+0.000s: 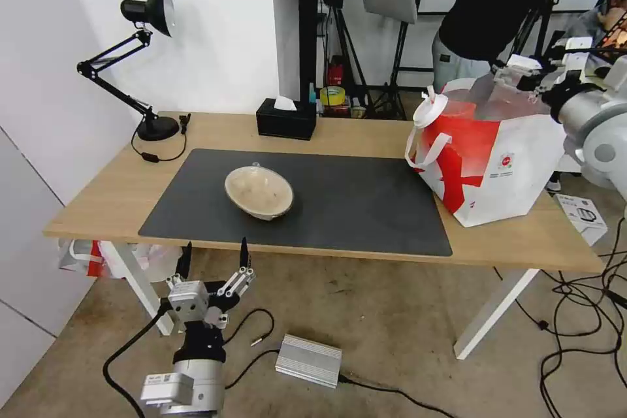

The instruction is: Pick up the trash from the table and place it into the takeout bag.

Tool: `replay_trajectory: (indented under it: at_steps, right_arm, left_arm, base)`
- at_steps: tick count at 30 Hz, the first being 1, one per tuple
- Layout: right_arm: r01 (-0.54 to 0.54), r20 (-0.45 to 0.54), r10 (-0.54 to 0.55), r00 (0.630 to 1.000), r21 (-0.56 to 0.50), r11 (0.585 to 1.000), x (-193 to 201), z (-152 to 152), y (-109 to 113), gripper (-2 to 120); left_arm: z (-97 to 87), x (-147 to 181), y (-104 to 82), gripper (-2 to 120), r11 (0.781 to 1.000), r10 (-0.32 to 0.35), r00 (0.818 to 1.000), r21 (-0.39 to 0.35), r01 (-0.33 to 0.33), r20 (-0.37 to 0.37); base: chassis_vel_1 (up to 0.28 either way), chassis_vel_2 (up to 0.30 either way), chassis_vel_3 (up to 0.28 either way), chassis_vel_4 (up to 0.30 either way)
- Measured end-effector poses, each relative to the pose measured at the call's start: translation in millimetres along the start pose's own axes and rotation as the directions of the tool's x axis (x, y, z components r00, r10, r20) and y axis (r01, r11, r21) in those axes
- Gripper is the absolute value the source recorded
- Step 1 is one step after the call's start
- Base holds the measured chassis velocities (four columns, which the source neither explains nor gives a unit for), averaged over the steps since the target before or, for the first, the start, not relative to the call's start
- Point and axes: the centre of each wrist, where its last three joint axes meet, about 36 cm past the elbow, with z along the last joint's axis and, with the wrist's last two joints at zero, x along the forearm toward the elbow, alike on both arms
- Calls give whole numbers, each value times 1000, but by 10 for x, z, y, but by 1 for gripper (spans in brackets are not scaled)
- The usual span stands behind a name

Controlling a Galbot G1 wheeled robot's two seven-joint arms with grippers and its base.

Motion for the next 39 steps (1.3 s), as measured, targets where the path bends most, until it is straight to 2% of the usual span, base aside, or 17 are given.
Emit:
replay_trajectory:
  at_steps: [7, 13, 17, 25, 39]
  right_arm:
    - [15, 33, -13, 999, -43, 999, 228, 174, 248, 100]
    - [9, 66, -5, 998, -60, 998, 373, 321, 361, 100]
    - [-4, 130, 14, 991, -79, 997, 508, 515, 521, 100]
    - [-4, 221, 27, 975, -100, 995, 720, 664, 766, 100]
    - [-10, 252, 31, 967, -83, 996, 1176, 899, 1138, 100]
  left_arm:
    - [-2, -7, 11, 100, 1000, -2, 1000, -1, 2, 2]
    - [-10, -13, 19, 100, 1000, -3, 1000, 1, 3, 5]
    - [-26, -28, 42, 100, 1000, -6, 1000, 5, 6, 10]
    - [-34, -32, 49, 100, 1000, -5, 1000, 4, 5, 12]
    - [-37, -39, 53, 100, 1000, -9, 1000, 3, 9, 15]
  base:
    - [0, 0, 0, 0]
    - [0, 0, 0, 0]
    - [0, 0, 0, 0]
    - [0, 0, 0, 0]
    - [0, 0, 0, 0]
